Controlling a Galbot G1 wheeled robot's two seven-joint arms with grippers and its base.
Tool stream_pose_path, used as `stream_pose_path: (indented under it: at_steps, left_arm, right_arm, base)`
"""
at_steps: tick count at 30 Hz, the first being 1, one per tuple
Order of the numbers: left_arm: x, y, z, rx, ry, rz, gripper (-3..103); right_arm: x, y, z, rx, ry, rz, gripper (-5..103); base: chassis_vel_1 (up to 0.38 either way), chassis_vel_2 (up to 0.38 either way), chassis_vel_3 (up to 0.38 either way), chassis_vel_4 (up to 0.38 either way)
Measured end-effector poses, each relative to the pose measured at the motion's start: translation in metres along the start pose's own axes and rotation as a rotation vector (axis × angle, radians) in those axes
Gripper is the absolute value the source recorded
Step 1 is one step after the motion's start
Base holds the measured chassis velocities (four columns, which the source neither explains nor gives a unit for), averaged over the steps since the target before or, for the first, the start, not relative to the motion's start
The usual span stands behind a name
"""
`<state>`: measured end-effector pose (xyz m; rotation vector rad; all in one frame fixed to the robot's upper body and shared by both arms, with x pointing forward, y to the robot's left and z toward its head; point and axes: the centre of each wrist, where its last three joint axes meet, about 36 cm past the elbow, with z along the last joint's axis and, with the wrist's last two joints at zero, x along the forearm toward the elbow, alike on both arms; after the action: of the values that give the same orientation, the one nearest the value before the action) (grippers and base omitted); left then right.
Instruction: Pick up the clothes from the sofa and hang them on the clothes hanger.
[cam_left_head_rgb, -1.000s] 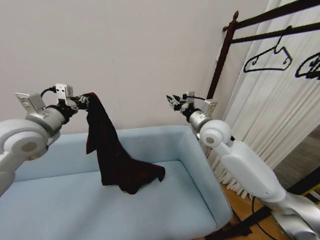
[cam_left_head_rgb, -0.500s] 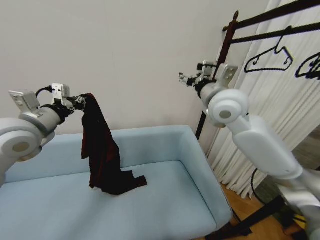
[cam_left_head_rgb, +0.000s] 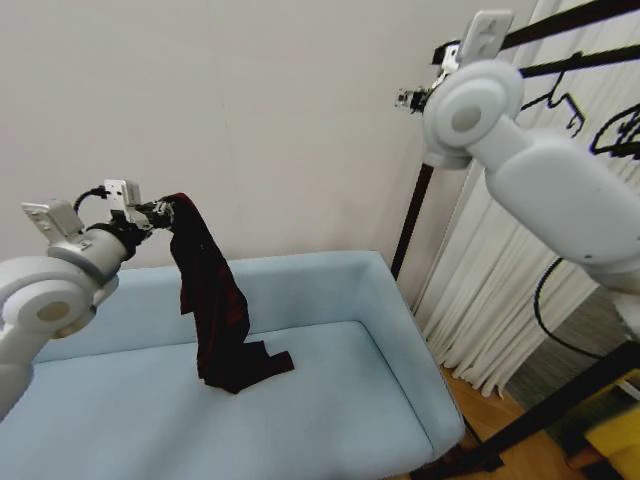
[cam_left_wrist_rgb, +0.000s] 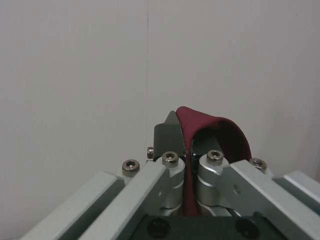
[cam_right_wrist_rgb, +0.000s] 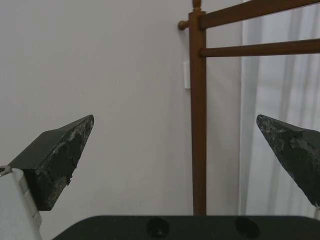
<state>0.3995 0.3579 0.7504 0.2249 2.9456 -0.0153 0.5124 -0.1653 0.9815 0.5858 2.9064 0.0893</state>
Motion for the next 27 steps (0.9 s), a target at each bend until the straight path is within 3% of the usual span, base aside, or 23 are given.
stream_pose_path:
  at_steps: [4,9,17,27]
  left_arm:
    - [0.007,0.007,0.005,0.020,-0.010,-0.007,0]
    - [0.012,0.014,0.006,0.027,-0.022,-0.013,0]
    - [0.014,0.019,0.001,0.021,-0.031,-0.015,0]
    - [0.017,0.016,0.008,0.036,-0.027,-0.016,0]
  right_arm:
    - [-0.019,0.005,-0.024,-0.016,0.035,0.098,100]
    - [-0.057,-0.004,-0.025,0.007,0.031,0.230,100]
    - [-0.128,-0.051,-0.004,0.010,0.068,0.425,100]
    - [-0.162,-0.082,0.028,0.017,0.093,0.496,100]
  base:
    - [0.000,0.000,0.000,0.000]
    - [0.000,0.000,0.000,0.000]
    - [0.000,0.000,0.000,0.000]
    - [0.000,0.000,0.000,0.000]
